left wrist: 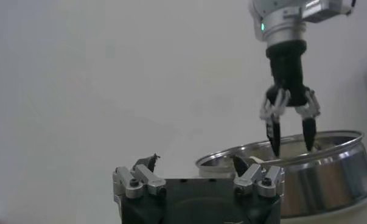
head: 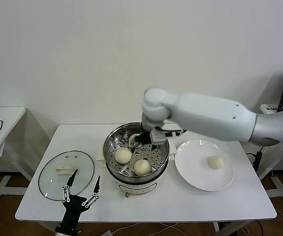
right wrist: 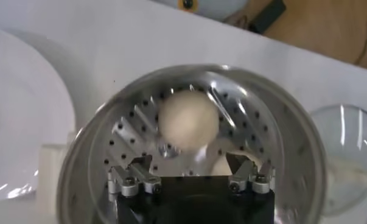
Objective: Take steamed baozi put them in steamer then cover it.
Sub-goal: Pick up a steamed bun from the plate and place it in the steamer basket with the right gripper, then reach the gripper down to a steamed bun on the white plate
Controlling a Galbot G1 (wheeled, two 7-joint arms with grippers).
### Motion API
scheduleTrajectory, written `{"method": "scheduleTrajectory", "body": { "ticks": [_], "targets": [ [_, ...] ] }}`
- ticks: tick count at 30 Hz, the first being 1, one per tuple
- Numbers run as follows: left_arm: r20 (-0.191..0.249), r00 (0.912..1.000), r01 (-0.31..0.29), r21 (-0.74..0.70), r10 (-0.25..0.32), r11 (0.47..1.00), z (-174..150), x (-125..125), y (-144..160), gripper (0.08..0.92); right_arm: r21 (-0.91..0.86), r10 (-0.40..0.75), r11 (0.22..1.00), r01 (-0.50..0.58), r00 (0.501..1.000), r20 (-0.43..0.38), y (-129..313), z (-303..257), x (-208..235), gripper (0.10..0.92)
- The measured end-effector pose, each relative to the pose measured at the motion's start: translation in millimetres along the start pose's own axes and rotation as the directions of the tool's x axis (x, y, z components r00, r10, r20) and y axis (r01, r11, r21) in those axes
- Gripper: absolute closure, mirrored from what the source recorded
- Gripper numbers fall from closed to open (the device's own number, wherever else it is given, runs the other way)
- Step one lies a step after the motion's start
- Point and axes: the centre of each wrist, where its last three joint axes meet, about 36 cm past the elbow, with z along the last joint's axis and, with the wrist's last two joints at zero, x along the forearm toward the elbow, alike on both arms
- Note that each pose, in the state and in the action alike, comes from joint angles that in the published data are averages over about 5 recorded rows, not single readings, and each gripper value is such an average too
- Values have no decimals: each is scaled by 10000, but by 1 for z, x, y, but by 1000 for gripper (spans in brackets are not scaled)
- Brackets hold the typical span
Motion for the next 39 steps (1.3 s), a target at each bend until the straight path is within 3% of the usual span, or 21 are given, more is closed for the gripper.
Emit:
{"method": "scheduleTrajectory", "body": {
  "ticks": [3, 6, 11, 15, 20, 25, 31, 39],
  "targets": [
    [-1, 10000, -38, 8, 38, 10000, -1, -1, -1, 177, -2020, 232, 9790, -258, 9996, -151, 35, 20, 18, 200],
    [25, 10000, -72, 24, 72, 10000, -2, -3, -2, 177, -4323, 364, 9008, -415, 9991, -202, 80, 40, 29, 200],
    [44, 9999, -98, 47, 98, 9999, -3, -3, -3, 177, -7386, 239, 6734, -308, 9995, -199, 166, 67, 35, 200],
    [44, 9999, -100, 36, 99, 9999, -2, -4, -3, 177, -8803, 39, 4744, -99, 10000, -92, 235, 75, 29, 200],
    [17, 9999, -110, 43, 110, 9999, -2, -3, -4, 177, -9583, -158, 2854, 165, 9998, 125, 300, 73, 10, 200],
    [-18, 9999, -124, 43, 124, 9999, -1, -3, -4, 177, -9856, -296, 1652, 365, 9990, 320, 342, 66, -16, 200],
    [-68, 9999, -107, 15, 108, 9999, -2, -1, -4, 177, -9951, -426, 783, 607, 9974, 575, 374, 56, -51, 200],
    [-102, 9999, -32, -39, 32, 10000, -1, 1, -1, 177, -9954, -489, 194, 940, 9945, 929, 392, 42, -92, 200]
  ]
}}
